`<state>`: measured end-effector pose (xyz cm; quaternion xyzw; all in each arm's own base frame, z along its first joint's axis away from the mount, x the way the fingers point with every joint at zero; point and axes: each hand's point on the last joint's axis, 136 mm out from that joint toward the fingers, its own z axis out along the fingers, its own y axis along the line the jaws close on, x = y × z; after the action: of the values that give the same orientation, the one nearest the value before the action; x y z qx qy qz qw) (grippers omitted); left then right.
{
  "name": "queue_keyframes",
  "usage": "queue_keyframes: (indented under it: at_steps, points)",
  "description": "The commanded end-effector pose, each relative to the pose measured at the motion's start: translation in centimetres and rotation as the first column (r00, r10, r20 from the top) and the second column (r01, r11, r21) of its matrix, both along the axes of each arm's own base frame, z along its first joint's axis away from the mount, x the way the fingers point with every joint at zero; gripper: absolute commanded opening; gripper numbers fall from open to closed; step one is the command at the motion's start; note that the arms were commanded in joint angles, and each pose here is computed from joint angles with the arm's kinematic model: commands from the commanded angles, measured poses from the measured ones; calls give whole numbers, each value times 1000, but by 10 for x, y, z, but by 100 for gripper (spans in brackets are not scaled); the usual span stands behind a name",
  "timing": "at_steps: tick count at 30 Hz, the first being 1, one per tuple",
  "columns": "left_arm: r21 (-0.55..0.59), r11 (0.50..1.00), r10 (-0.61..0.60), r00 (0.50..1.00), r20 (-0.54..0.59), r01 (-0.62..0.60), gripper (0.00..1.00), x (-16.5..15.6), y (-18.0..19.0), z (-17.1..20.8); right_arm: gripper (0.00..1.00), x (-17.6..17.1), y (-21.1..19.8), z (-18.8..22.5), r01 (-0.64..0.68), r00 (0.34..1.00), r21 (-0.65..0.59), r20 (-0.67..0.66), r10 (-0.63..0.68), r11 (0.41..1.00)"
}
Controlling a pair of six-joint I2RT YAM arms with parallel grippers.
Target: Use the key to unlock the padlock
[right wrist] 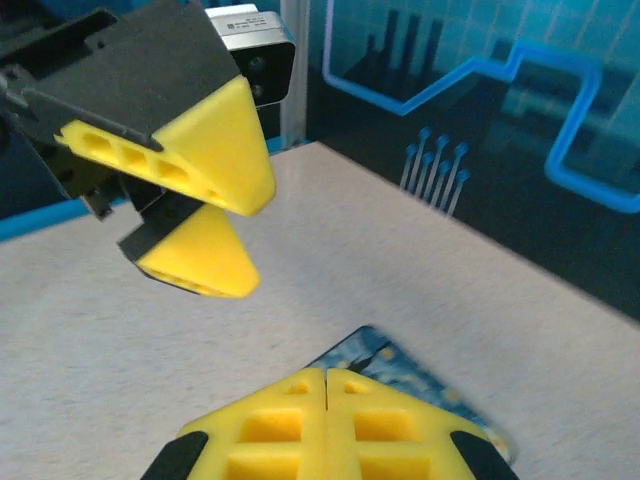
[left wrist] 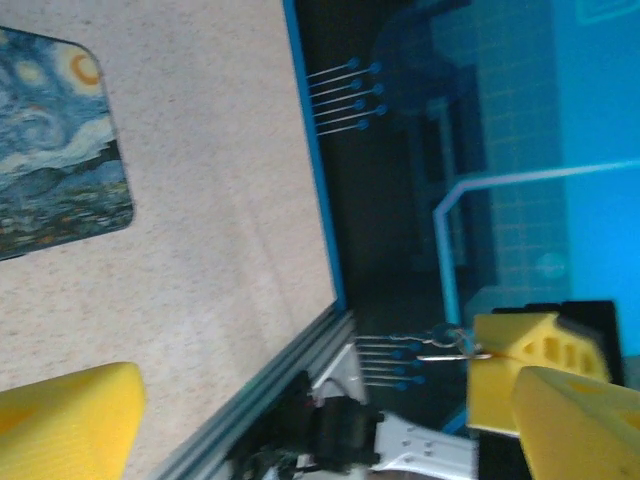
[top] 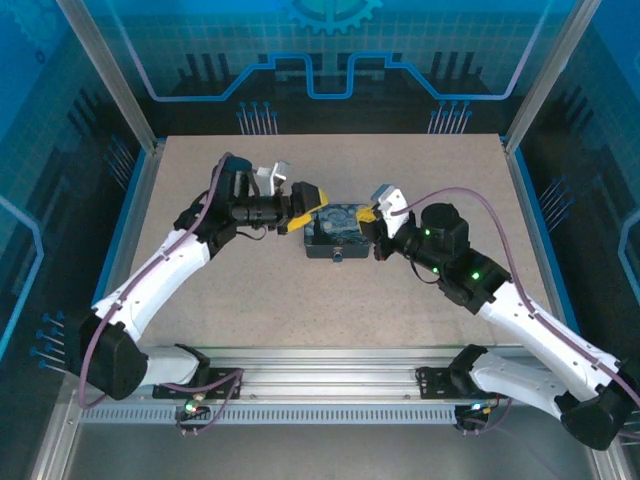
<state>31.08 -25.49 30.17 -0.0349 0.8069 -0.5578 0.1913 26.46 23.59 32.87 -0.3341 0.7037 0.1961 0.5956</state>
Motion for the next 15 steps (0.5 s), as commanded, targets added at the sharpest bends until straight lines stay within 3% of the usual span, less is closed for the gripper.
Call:
queue_keyframes:
  at_steps: [1,6,15]
  points:
    - [-155,988,-26,996,-82,13,87,2,-10,25,0,12,-5,28,100,967,-88,243,-76,991]
    - [-212,977,-42,990,-132,13,77,1,-18,38,0,8,8,39,114,927,-137,370,-56,984]
    - [-317,944,-143,977,-158,87,72,-6,-47,60,0,9,25,42,132,893,-197,449,-31,971]
